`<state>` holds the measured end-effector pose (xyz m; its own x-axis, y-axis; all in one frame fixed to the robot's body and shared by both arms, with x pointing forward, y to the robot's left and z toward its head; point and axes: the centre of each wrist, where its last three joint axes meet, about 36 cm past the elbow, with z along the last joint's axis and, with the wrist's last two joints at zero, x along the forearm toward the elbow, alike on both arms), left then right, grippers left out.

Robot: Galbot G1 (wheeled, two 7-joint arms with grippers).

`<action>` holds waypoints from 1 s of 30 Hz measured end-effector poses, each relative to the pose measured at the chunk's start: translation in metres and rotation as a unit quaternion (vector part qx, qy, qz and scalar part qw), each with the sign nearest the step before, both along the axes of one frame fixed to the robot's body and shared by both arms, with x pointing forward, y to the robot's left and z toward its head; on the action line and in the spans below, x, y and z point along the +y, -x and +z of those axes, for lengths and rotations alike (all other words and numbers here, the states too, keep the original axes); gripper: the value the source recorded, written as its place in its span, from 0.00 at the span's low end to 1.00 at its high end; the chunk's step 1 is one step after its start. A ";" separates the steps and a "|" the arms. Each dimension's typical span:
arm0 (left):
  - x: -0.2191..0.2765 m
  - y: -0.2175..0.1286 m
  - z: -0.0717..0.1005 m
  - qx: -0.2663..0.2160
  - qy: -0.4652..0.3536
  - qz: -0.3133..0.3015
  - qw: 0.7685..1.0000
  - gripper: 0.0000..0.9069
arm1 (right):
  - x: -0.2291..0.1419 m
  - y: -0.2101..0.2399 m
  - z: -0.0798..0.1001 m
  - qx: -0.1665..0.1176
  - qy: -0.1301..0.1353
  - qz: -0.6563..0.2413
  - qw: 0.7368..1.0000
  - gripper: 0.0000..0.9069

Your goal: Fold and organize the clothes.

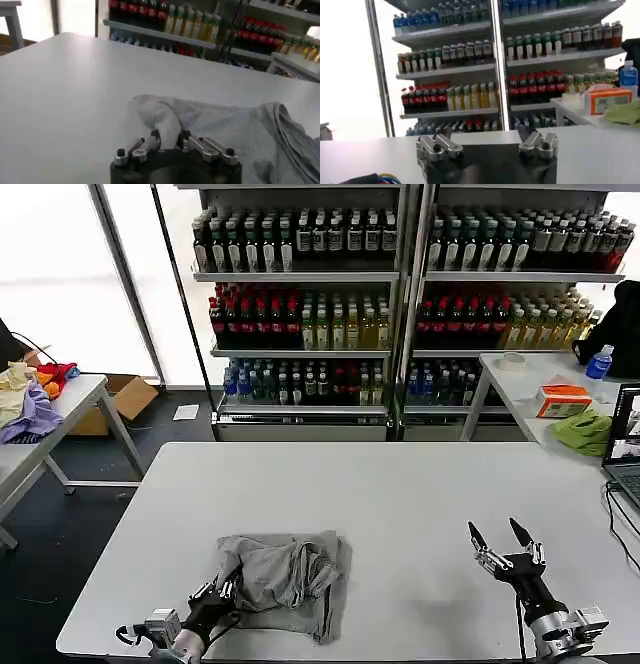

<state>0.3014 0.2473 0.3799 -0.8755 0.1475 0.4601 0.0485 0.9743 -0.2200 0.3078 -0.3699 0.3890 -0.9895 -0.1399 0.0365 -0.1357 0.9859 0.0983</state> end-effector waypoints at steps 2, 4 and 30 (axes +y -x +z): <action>0.003 0.000 0.003 -0.006 0.000 0.008 1.000 0.02 | -0.002 0.000 0.000 0.000 0.001 -0.002 1.000 1.00; 0.008 0.000 0.007 -0.013 -0.001 0.017 1.000 0.02 | -0.004 -0.001 0.001 -0.001 0.001 -0.004 1.000 1.00; 0.166 -0.001 0.129 -0.110 -0.137 0.106 0.979 0.02 | 0.011 -0.002 -0.003 -0.006 -0.012 0.000 1.000 1.00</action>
<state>0.3025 0.4133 0.5087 -0.9556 -0.1512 0.2531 -0.1448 0.9885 0.0436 0.3102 -0.3592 0.3857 -0.9899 -0.1402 0.0210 -0.1367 0.9833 0.1200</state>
